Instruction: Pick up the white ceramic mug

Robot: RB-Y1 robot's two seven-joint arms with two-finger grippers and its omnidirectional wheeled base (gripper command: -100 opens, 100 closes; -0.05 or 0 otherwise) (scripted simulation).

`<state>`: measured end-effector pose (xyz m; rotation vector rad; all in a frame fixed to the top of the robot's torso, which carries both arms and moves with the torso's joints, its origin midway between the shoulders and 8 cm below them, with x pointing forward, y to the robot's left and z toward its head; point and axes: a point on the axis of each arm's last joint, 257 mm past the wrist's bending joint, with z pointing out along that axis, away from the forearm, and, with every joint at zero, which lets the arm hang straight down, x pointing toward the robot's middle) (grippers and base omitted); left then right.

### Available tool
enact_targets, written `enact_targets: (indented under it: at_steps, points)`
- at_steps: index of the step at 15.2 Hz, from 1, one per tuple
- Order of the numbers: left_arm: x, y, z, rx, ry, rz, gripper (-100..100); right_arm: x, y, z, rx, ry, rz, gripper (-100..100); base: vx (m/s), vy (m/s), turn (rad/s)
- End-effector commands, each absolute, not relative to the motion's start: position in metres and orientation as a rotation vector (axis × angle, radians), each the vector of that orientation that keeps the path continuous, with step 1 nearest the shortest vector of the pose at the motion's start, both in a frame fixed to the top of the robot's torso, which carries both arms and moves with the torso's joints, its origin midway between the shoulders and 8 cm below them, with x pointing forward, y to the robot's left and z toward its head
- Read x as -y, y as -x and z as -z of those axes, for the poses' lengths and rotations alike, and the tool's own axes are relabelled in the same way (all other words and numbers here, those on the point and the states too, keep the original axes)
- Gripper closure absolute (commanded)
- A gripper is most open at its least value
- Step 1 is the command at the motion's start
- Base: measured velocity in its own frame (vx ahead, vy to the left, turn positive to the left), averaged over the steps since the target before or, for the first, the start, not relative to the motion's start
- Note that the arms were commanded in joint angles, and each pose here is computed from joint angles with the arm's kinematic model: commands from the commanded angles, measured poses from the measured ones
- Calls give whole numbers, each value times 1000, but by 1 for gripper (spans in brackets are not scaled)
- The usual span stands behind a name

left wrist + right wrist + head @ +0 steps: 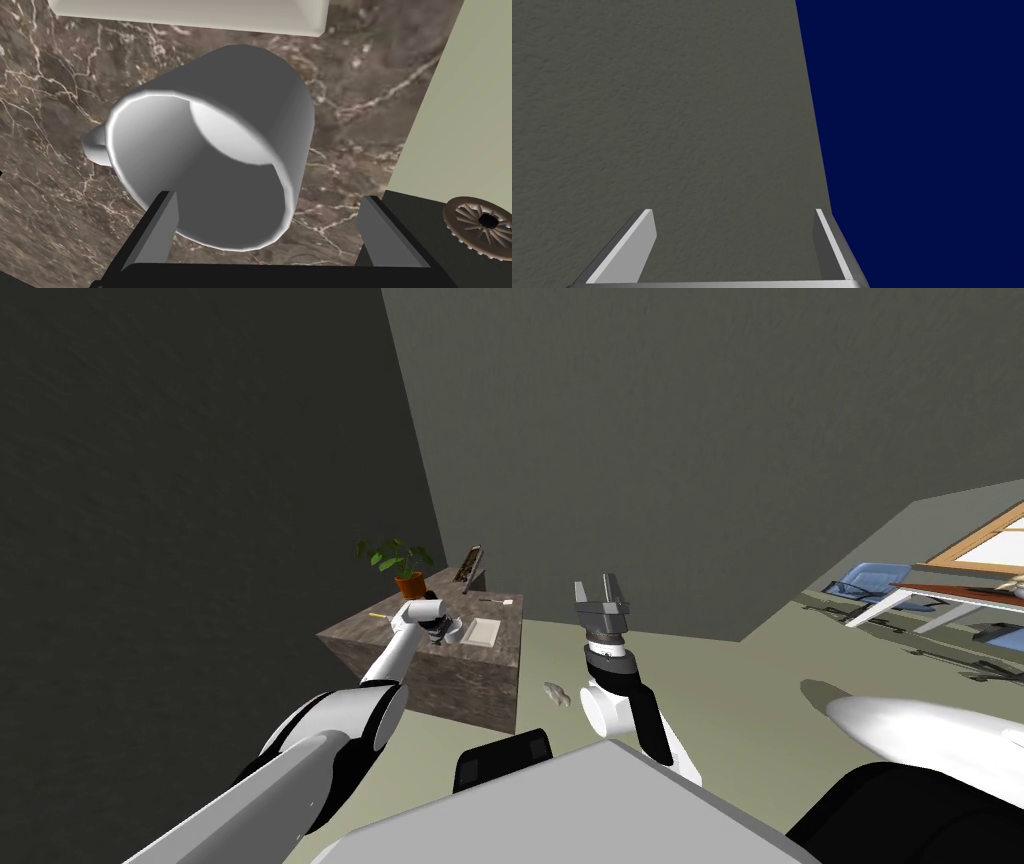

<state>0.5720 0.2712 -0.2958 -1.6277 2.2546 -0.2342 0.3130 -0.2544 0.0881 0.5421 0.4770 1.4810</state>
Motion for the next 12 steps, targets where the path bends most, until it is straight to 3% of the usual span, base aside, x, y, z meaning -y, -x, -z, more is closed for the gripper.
enact_targets:
  at_steps: [1,12]
  points:
    - [-267,-564,296,-2302,1654,195,-100,254,-313,-88,-477,-542,-1481,0,34,5,10]
    - [-252,-528,293,-2465,1743,39,-100,254,-313,-88,-477,-542,-1481,0,37,7,3]
